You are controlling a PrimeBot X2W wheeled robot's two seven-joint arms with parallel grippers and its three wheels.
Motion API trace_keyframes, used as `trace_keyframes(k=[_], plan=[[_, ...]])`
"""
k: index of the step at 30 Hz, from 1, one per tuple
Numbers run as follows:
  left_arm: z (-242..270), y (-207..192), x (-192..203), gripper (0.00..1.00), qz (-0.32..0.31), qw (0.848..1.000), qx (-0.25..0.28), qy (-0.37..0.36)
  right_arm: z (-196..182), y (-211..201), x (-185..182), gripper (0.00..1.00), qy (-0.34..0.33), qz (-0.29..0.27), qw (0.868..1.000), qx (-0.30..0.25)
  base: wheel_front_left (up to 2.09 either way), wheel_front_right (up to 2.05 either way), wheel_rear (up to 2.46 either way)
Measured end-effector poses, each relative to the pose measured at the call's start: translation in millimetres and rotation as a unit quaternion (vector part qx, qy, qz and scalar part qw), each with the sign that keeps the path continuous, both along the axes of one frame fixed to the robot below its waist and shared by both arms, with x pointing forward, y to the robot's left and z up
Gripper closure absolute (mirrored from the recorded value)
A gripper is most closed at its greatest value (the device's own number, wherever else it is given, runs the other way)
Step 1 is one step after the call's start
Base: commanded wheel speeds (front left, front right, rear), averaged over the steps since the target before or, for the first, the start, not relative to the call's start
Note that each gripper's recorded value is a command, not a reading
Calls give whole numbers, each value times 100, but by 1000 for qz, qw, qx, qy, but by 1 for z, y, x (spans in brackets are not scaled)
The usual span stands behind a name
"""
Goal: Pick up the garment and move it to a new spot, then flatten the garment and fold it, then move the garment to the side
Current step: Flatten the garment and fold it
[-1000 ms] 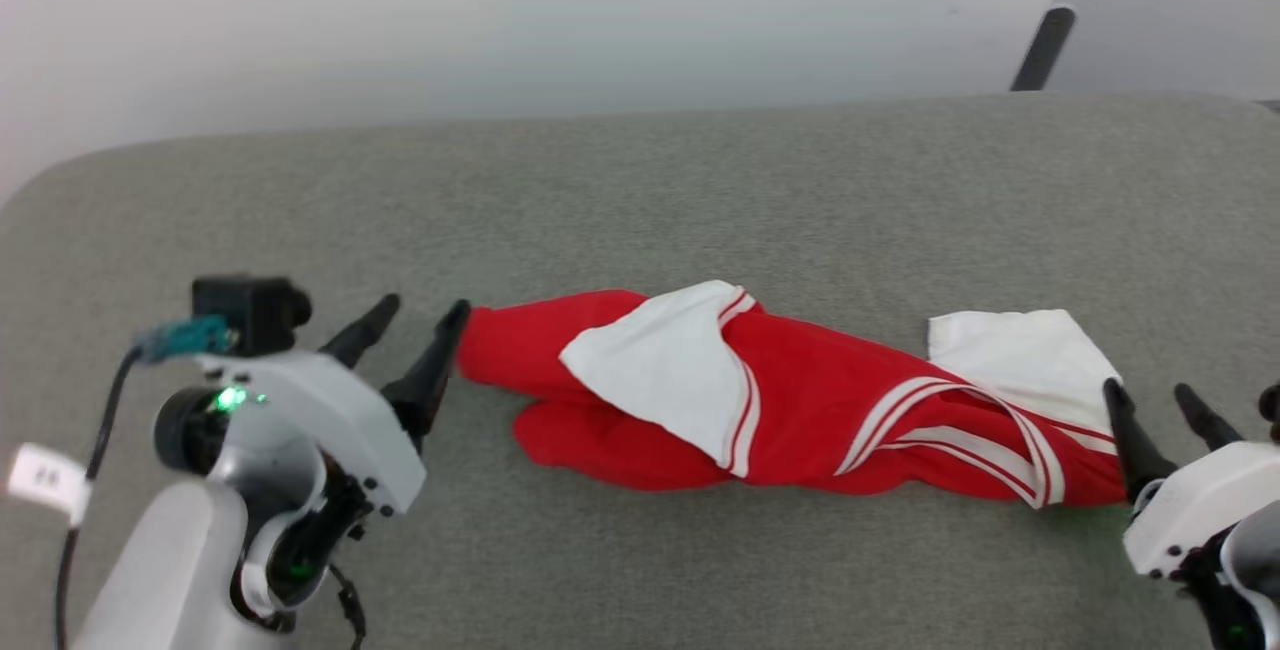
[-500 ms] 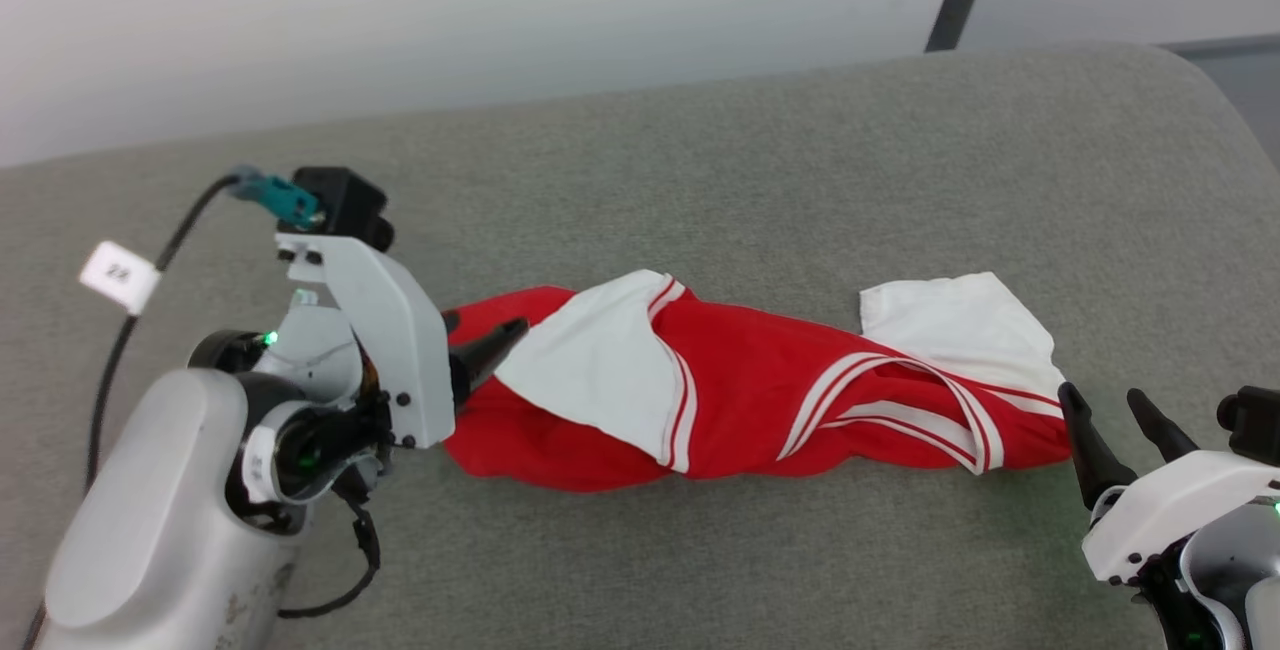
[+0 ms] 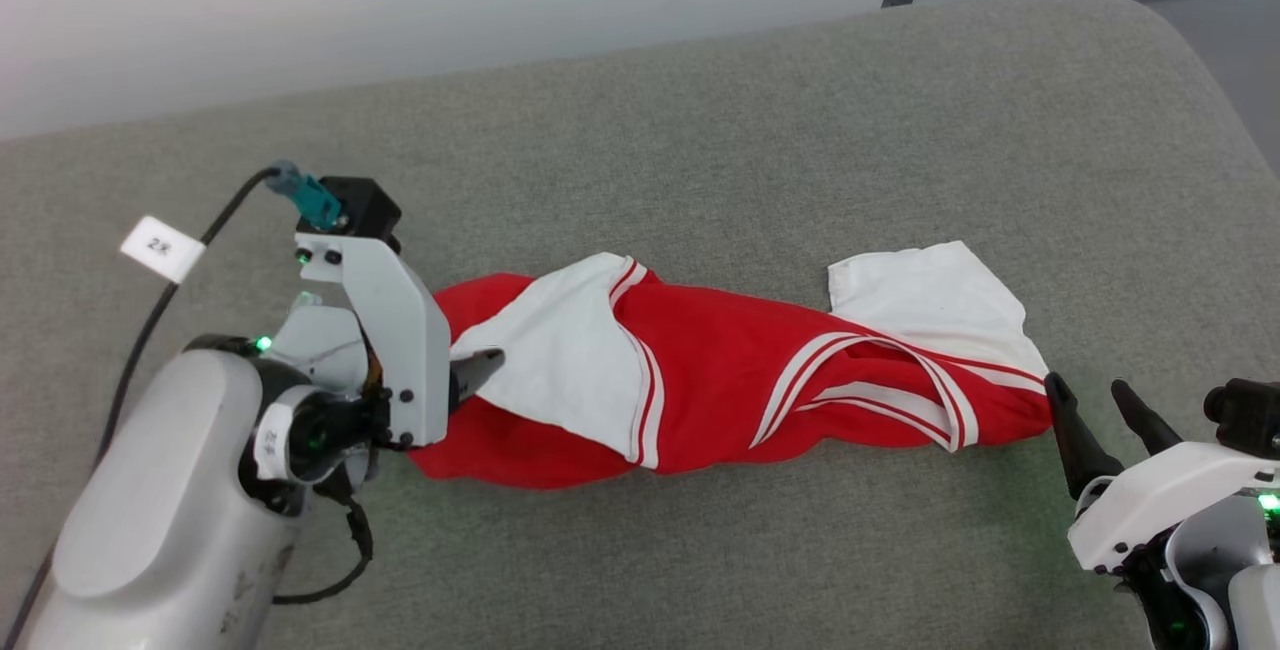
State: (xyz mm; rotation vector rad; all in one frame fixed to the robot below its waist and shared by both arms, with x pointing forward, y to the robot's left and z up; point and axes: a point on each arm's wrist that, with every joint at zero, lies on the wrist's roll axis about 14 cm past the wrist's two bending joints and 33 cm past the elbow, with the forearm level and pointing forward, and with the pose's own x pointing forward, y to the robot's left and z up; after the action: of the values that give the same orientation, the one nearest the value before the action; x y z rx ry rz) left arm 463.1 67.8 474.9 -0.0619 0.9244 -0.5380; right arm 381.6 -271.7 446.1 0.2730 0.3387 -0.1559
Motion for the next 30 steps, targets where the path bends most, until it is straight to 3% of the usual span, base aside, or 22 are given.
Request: trace_keyframes(k=[7,8,9,10,11,12,22,30], plan=[[-11,-5,-2,0,-9,1000,4,21,-6,0,1,0,5,-1,1000,3,0,0,0],[-13,-5,-3,16,-9,1000,4,25,-6,1,2,0,5,-1,1000,4,0,0,0],[-14,-5,-4,55,-9,1000,4,29,-6,1,3,0,4,0,1000,4,0,0,0],[-15,-5,-4,72,-10,999,4,30,-6,2,3,0,4,1,1000,4,0,0,0],[-15,-5,-4,96,-11,999,5,30,-6,2,4,0,4,2,1000,4,0,0,0],[-15,-5,-4,100,-12,999,5,30,-7,3,4,0,4,3,1000,3,0,0,0],[-4,-2,-3,100,-12,1000,12,23,-9,6,8,0,6,11,1000,3,0,0,0],[18,33,8,100,30,999,32,-11,-8,12,13,0,6,21,1000,3,0,0,0]])
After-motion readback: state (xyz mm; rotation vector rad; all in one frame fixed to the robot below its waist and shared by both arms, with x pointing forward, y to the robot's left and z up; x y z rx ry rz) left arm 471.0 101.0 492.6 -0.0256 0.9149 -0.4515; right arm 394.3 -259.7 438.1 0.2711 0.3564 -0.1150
